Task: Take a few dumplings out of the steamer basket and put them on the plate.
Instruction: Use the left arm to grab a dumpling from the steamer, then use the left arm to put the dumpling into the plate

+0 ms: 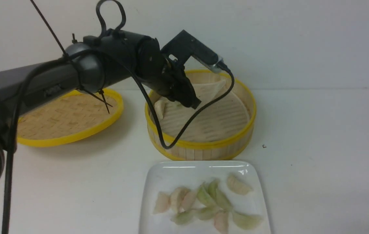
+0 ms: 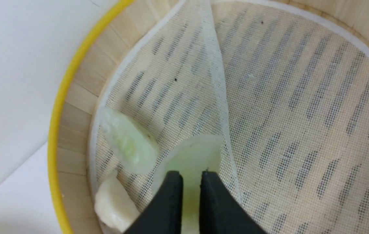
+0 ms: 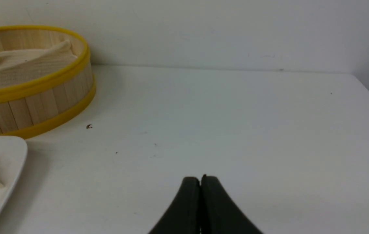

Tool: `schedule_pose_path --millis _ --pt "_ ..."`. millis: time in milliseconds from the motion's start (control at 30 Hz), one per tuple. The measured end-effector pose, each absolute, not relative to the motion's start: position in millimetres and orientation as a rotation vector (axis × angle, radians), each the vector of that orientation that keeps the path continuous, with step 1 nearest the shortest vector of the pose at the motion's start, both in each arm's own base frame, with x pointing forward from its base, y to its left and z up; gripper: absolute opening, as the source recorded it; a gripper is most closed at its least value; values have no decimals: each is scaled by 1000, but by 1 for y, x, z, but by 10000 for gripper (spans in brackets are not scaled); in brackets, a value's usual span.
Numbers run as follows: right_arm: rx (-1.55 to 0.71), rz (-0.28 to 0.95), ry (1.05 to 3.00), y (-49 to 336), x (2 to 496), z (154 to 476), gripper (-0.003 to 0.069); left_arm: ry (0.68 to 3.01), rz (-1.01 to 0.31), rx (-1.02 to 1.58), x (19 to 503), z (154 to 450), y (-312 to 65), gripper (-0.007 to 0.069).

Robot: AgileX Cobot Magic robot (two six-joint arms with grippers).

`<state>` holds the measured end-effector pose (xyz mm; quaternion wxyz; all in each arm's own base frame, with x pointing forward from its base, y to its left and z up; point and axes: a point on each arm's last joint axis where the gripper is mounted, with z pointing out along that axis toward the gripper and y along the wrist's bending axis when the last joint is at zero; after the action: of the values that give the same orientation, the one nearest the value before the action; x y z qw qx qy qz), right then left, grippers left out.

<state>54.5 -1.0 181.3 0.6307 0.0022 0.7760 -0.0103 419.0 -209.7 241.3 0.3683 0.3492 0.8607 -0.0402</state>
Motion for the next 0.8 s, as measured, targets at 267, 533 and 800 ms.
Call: schedule_pose_path --millis 267,533,800 --pt "5 -24 1777 -1 54 181 -13 2286 -150 892 413 235 -214 35" --pt "5 -24 1777 -1 54 181 -13 2466 -350 877 371 281 -207 35" --pt "5 -24 1777 -1 54 181 -13 2633 -531 980 314 291 -208 35"
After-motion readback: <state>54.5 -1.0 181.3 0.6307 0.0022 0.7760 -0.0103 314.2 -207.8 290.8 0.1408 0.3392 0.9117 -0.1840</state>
